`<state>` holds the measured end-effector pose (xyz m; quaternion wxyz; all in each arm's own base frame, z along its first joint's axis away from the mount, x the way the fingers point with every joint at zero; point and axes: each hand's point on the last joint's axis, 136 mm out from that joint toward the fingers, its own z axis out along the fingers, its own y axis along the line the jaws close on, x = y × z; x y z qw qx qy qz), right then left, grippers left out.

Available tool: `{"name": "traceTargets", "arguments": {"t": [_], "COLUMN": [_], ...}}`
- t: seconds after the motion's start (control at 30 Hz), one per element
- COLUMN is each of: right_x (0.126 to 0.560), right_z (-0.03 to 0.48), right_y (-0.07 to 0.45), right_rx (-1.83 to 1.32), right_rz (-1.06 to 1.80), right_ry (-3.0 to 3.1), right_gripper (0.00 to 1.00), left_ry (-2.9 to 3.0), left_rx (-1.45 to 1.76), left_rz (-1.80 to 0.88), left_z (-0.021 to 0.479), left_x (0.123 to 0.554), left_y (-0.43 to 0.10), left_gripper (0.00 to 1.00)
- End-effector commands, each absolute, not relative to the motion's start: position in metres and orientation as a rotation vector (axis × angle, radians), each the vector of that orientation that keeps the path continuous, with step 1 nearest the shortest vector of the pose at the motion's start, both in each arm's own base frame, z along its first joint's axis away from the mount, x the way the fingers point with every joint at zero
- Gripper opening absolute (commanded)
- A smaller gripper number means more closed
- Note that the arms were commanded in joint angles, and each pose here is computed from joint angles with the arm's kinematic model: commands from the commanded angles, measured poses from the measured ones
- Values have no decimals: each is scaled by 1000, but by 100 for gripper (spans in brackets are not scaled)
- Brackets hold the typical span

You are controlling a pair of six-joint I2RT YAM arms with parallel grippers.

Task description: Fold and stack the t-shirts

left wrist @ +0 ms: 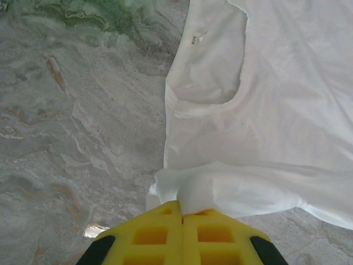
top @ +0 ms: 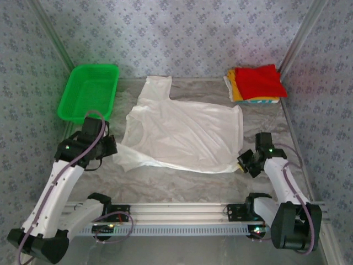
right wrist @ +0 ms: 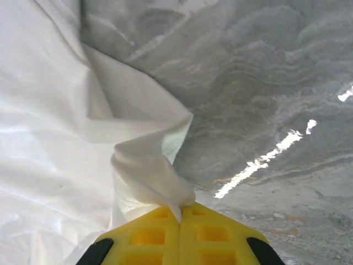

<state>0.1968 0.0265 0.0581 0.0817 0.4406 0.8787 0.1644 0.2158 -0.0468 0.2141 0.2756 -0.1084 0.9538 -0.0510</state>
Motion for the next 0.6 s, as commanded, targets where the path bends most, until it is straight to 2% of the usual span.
{"name": "traceTargets", "arguments": {"t": [0.0,0.17,0.57], "right_x": [202,209,241], "right_z": [64,68,85], "right_y": [27,15,4], "right_rx": [1271,1266,1169], "right_rz": [514,469,491], "right_ry": [2664,2649,2629], "right_gripper": [0,2,0], "left_ry": [2536,2516,2492], "left_rx": [-207,-108,128], "left_rz": [-122,-56,22], "left_z": [230,239,248], "left_x": [237,261,315], "left_y": [-52,-54,-67], "left_gripper": [0,0,0]}}
